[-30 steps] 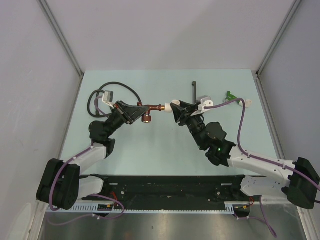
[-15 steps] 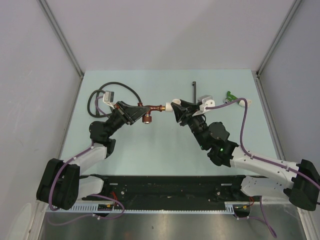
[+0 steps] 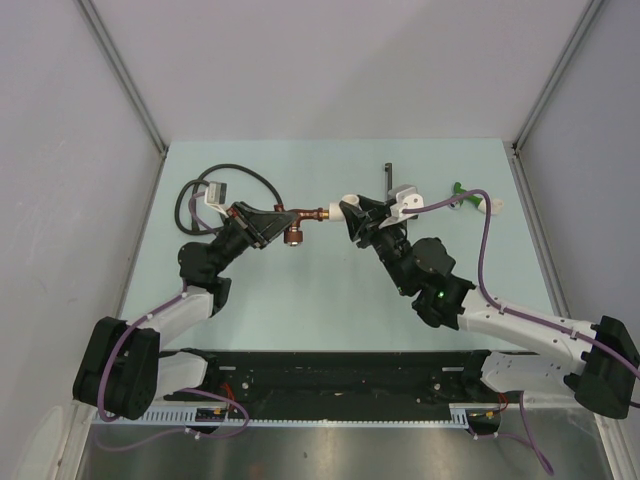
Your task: Install the water faucets
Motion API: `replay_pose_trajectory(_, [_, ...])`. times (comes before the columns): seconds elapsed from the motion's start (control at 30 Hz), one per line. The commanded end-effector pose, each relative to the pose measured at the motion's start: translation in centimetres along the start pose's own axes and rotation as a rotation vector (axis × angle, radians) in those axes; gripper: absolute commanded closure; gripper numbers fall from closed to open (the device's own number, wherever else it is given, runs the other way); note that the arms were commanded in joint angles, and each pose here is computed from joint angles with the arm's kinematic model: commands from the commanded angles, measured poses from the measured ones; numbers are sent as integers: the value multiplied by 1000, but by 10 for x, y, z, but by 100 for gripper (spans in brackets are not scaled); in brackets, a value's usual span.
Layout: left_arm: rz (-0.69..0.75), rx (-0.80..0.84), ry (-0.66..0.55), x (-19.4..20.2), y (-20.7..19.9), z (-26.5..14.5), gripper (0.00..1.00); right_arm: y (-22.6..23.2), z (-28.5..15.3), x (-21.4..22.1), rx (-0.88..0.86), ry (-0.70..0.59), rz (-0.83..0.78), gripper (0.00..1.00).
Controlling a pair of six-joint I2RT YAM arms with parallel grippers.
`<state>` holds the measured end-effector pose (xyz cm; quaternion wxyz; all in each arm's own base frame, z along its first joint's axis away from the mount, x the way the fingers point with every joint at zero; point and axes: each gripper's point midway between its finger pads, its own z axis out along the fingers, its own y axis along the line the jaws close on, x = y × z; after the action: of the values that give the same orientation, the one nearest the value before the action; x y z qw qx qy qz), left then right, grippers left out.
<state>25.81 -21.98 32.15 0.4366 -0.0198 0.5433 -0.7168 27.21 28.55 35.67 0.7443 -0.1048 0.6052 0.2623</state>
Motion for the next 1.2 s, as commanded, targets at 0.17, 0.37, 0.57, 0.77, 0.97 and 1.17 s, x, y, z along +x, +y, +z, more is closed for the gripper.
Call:
replay_pose_trajectory(0.17, [203,296,-6,1,-73,-4,100,38,0,-24,-174,-34,72,100])
replay_pose_trajectory(0.37, [199,295,-6,1,-73,-4,100,42,-5,-30,-210,-34,99,100])
replay_pose_trajectory(0.57, [200,295,-10,1,-73,-5,100,42,-4,-24,-214,-11,114,100])
replay_pose_trajectory(0.77, [197,291,-16,0,-72,-5,100,43,-6,-27,-213,-14,158,100])
replay_pose_trajectory(0.97, [199,286,-34,-1,-71,-7,100,43,-10,-36,-220,-27,190,100])
replay_pose_trajectory(1.17, [208,286,-45,-3,-72,-7,100,46,-11,-37,-226,-30,198,100])
